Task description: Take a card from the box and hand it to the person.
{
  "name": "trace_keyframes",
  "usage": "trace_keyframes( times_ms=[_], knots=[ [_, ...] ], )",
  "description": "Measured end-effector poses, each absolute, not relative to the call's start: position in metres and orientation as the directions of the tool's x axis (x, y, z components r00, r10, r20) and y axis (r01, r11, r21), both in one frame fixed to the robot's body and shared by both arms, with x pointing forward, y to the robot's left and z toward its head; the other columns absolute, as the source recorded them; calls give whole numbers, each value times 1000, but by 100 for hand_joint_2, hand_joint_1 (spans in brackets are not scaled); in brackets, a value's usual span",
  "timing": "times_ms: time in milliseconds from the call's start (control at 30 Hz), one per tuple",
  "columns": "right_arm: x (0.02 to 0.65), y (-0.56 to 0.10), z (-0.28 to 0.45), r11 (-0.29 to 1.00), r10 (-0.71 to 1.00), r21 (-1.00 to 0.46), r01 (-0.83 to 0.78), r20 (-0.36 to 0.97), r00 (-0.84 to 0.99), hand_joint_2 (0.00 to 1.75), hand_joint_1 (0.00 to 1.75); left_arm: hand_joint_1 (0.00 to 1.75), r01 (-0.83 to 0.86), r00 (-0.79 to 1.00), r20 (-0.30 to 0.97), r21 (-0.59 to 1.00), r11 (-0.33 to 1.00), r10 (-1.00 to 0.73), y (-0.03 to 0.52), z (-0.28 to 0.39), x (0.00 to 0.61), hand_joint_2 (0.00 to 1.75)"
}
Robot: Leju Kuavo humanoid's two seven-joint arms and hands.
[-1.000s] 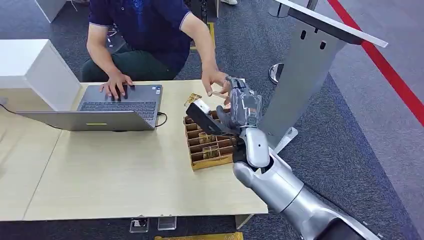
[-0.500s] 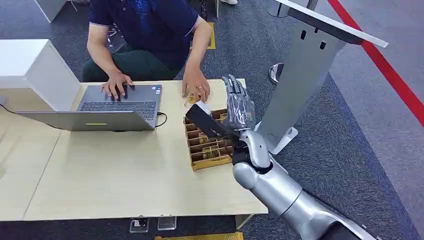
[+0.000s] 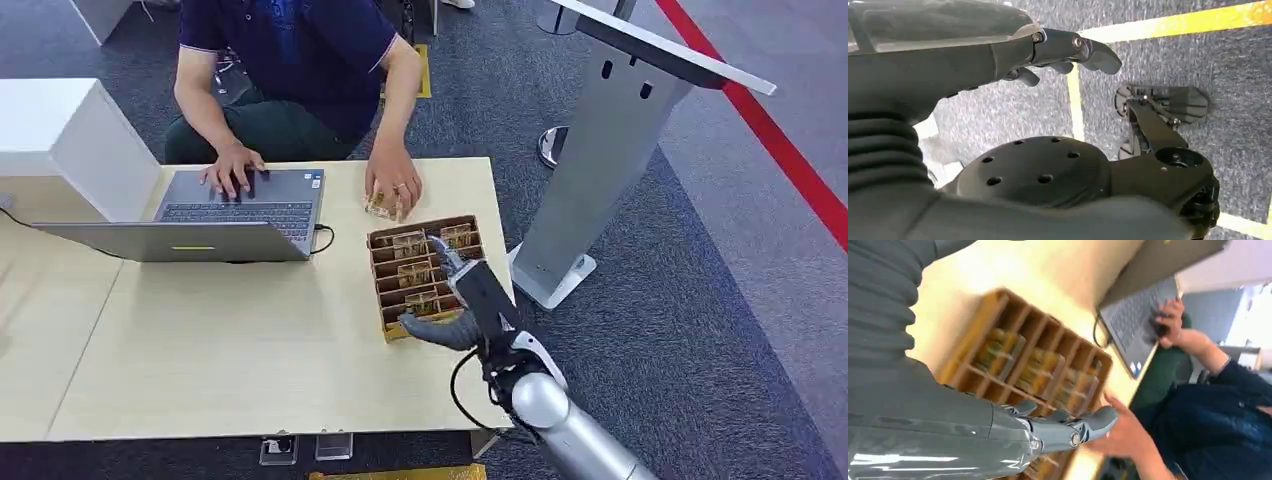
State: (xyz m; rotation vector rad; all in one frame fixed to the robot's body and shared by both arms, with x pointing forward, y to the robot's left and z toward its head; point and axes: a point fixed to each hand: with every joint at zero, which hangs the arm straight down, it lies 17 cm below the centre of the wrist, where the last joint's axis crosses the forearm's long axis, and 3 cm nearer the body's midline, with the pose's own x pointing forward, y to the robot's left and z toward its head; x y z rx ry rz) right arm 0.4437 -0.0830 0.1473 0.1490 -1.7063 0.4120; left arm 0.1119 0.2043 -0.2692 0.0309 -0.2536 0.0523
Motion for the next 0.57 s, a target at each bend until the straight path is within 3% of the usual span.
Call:
trace_keyframes(
  times_ms=[367, 567],
  knots=[
    [395, -110, 112, 939, 97, -134, -317, 987, -130, 175, 0, 0, -164, 917, 358, -61, 985, 175, 202, -262, 129, 0],
    [390, -123, 100, 945, 118, -144, -293, 988, -103, 175, 0, 0, -200, 916, 331, -110, 974, 226, 196, -262, 126, 0]
  ],
)
